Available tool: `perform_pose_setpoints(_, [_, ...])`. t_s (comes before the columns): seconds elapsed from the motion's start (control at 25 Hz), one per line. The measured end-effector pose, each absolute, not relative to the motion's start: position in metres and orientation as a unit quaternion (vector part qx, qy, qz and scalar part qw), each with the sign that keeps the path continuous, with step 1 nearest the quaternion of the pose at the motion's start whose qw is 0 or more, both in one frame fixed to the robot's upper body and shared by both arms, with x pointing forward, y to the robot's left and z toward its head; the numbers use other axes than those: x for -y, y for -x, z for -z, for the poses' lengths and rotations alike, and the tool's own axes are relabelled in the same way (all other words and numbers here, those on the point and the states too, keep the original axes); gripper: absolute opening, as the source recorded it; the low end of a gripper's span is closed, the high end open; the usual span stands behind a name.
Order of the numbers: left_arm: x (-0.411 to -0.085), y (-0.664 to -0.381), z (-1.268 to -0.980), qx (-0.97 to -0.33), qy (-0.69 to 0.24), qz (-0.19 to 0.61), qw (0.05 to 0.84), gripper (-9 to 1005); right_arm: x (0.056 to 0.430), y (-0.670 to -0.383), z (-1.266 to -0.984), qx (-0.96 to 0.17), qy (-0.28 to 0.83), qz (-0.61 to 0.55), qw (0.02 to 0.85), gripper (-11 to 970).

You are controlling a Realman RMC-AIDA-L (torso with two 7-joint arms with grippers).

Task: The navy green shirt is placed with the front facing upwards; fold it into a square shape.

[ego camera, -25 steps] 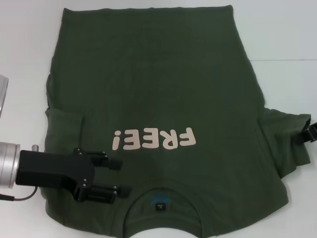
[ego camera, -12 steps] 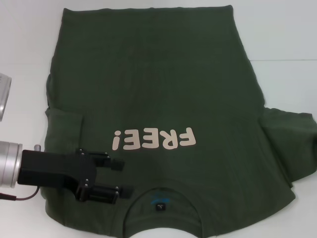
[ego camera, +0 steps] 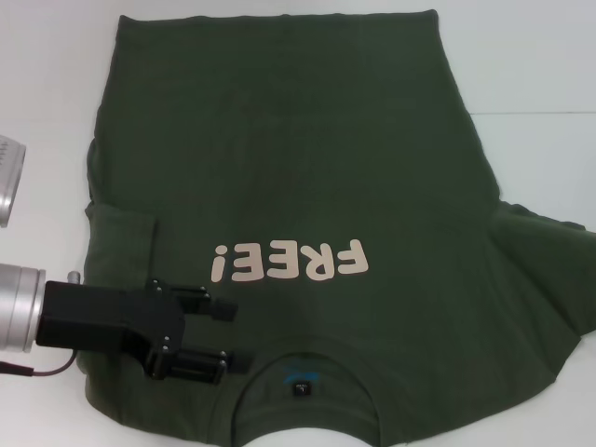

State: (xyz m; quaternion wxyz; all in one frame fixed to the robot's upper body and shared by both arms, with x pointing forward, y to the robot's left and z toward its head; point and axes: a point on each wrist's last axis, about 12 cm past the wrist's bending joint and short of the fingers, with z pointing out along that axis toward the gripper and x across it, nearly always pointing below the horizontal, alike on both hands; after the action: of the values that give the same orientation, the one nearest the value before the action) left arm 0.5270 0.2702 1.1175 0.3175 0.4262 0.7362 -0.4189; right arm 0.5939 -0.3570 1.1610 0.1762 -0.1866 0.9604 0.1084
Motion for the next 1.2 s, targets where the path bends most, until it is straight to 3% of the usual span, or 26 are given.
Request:
perform_pose_setpoints(0.36, [-0.271, -0.526, -1.116, -0.737, -0.427, 0.419, 0.314, 787, 0.35, -0.596, -1.169, -0.949, 0.187, -0.155, 0.202, 38])
perform_pose_setpoints(0.72, [-0.274, -0.524, -1.116, -0.74, -0.426, 0.417, 0.312, 786, 0.288, -0.617, -1.192, -0.911, 0.26, -0.226, 0.225, 40])
perform_pose_setpoints(1.2, [-0.279, -0.521, -1.112, -0.744, -0.42, 0.417, 0.309, 786, 0.211, -0.626, -1.185, -0.888, 0.355, -0.218, 0.193, 42])
